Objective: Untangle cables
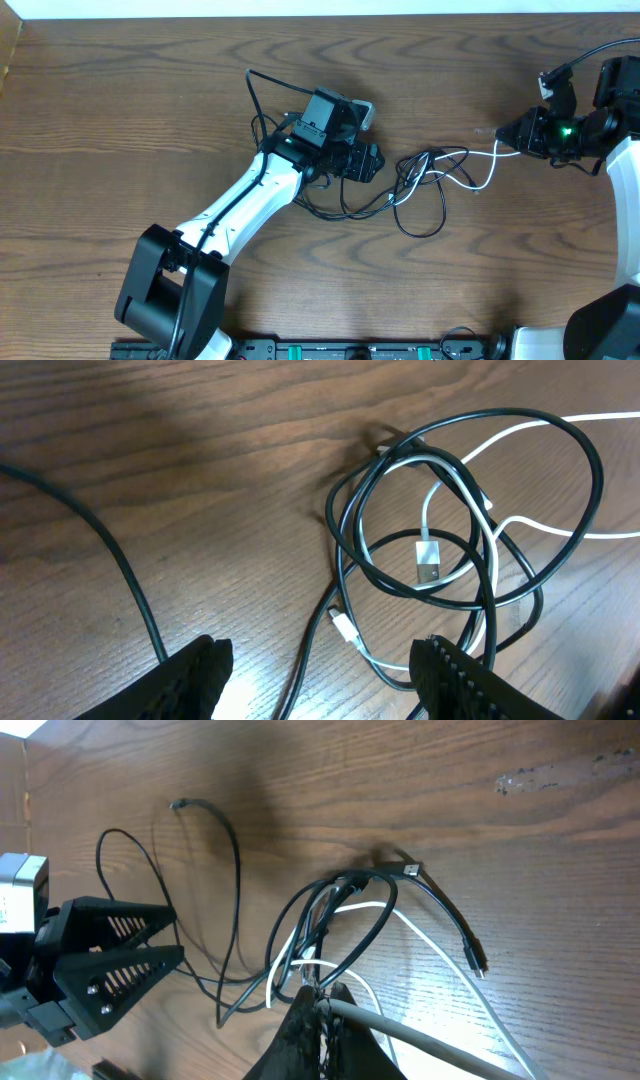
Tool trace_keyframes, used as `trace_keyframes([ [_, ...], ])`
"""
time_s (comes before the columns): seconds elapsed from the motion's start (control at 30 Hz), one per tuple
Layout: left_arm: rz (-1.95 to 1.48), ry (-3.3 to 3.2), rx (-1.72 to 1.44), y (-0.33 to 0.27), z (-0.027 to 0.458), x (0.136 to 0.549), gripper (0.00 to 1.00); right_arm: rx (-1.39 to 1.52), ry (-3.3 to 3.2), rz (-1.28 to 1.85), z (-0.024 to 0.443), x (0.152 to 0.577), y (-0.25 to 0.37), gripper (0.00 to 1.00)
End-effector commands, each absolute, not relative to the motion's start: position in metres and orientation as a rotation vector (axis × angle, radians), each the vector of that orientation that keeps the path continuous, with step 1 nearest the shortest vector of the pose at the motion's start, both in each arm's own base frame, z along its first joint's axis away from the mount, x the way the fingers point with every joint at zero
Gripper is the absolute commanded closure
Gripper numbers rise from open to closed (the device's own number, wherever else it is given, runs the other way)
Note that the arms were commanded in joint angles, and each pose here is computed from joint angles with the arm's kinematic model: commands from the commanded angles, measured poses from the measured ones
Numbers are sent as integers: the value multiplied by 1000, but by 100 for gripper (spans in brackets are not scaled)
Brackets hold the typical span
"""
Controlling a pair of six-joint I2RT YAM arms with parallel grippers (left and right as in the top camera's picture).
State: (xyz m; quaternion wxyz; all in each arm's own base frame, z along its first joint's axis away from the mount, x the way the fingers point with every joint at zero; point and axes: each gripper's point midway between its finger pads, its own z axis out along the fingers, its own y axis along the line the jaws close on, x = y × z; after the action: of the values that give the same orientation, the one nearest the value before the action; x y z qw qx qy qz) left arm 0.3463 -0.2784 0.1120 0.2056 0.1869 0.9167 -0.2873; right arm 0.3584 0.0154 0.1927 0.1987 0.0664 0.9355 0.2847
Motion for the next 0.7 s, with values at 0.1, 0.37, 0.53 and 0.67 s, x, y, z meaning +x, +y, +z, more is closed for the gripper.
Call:
trace_keyframes([
  [0.1,-822,2544,523,-283,116,348,37,145,2617,795,193,359,19,99],
  [0.37,-820,2550,522,-283,113,348,37,145,2617,790,193,359,18,99],
  [0.53,-825,2538,529,-286,115,349,37,148,2618,789,193,359,18,99],
  [0.67,-840,2512,566,-297,118,345,37,163,2625,761,191,359,12,99],
])
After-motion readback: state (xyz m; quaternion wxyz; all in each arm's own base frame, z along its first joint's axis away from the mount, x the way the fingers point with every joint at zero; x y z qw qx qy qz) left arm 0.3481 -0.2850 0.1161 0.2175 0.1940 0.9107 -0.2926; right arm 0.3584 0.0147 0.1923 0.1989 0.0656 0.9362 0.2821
